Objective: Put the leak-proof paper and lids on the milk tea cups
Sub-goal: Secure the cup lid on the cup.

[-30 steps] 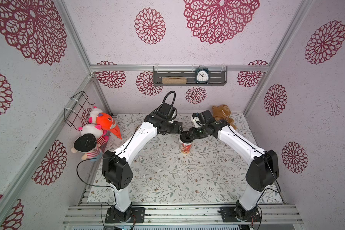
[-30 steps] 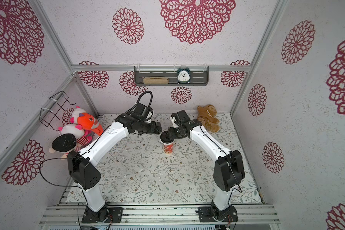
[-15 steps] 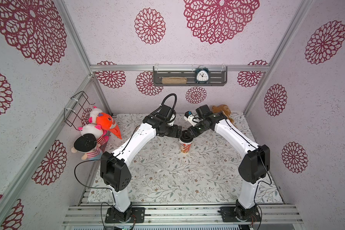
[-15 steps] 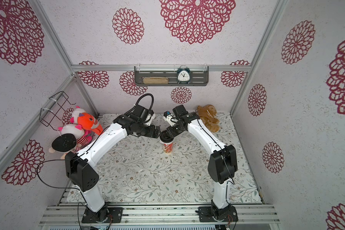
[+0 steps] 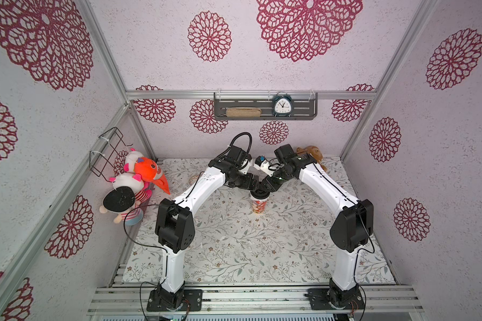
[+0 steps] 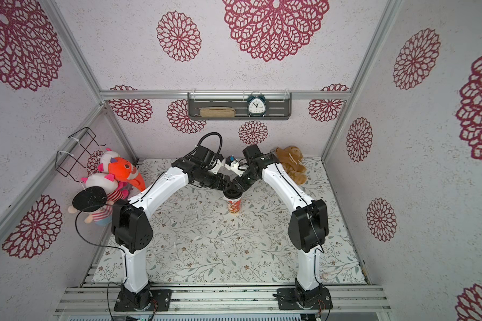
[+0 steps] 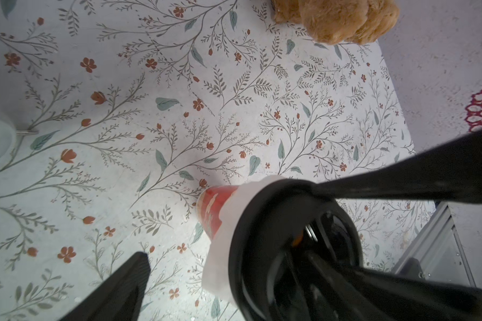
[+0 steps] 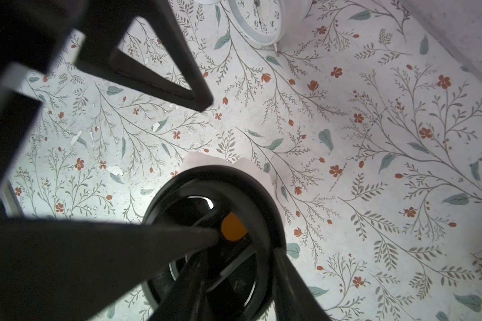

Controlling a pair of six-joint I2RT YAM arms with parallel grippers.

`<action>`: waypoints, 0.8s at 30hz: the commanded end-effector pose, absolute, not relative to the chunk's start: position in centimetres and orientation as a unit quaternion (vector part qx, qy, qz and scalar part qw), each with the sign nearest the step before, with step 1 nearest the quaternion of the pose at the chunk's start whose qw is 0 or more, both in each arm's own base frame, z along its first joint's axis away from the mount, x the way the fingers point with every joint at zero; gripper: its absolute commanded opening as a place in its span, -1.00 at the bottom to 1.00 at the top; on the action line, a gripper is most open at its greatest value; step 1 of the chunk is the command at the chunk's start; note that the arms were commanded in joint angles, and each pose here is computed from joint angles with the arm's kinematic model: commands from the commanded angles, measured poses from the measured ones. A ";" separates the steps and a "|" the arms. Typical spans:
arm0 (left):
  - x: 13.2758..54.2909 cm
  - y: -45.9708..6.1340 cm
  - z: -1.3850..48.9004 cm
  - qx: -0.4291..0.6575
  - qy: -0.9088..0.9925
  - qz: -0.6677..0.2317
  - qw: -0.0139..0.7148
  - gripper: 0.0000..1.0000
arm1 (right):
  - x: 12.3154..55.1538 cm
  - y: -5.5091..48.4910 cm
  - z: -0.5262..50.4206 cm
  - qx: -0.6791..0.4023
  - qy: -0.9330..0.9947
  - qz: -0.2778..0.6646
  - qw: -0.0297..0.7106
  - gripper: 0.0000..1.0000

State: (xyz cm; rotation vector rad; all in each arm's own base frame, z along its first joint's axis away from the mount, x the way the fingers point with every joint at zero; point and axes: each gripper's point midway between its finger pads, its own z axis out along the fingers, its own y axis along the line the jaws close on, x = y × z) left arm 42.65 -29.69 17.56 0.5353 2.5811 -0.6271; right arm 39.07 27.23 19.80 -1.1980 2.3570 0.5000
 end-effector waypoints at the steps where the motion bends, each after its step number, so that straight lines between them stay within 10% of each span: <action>1: 42.8 -30.0 16.9 0.208 0.929 -0.220 0.212 0.76 | 36.2 25.3 15.2 -0.430 0.880 0.160 0.119 -0.18; 24: 41.4 -27.3 13.4 0.151 0.958 -0.166 0.178 0.73 | 38.4 22.1 25.5 -0.018 0.941 0.167 0.294 0.35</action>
